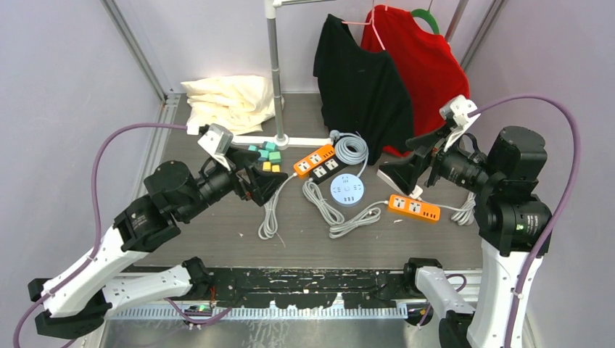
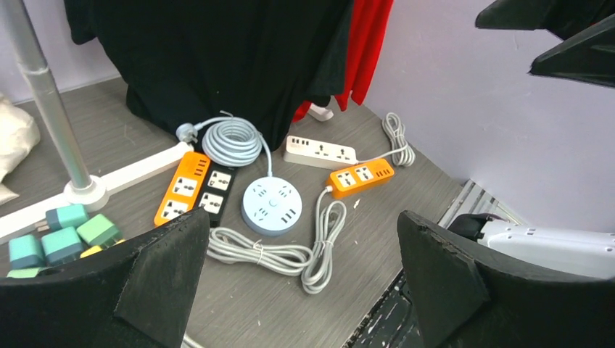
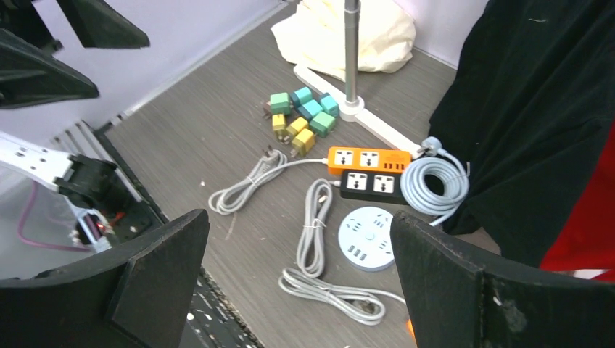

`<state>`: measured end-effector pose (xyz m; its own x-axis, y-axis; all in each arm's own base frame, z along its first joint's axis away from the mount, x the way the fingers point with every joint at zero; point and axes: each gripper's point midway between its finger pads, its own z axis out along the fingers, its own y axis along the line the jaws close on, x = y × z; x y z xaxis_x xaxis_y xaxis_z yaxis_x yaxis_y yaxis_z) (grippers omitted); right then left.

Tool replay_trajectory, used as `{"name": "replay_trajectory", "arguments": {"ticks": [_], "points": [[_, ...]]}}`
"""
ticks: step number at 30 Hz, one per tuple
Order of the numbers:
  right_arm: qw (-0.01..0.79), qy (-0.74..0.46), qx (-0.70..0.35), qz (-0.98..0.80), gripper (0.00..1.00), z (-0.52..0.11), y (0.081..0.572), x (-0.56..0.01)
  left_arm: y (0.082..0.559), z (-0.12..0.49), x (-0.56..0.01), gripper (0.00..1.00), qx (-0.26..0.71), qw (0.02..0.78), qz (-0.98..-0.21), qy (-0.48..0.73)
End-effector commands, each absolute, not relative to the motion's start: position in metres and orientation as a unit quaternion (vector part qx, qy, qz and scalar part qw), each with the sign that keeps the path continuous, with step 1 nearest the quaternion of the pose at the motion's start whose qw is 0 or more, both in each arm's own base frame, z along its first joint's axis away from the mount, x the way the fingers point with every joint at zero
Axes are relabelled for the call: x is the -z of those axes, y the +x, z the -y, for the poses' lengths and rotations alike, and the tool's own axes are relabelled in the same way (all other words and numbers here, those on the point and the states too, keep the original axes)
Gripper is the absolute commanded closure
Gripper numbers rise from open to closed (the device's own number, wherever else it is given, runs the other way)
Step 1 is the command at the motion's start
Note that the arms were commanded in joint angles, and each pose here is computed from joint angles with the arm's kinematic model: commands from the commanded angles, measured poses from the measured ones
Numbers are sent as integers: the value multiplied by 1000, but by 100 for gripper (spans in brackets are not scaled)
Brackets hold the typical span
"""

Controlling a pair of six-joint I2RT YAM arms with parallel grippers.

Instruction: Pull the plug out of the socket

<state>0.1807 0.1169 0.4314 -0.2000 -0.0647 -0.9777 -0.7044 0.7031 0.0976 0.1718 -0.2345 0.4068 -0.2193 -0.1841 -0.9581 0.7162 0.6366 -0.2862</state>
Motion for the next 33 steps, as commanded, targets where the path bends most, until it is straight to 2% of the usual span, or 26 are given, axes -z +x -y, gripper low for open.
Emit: {"name": "replay_trajectory", "arguments": {"ticks": [1,7,19,33], "points": [[571,-230,-324,-718,0,-125,173,-452,168,218,-424,0,374,608,-675,184],[574,-224,-345,-707,0,-130,166,-469,138,218,-437,1,394,611,-629,275],[598,-87,-381,-699,0,-121,177,-513,125,192,-468,1,395,634,-610,265],[632,-110,-375,-669,0,-123,163,-547,125,194,-493,1,398,638,-604,265]]}}
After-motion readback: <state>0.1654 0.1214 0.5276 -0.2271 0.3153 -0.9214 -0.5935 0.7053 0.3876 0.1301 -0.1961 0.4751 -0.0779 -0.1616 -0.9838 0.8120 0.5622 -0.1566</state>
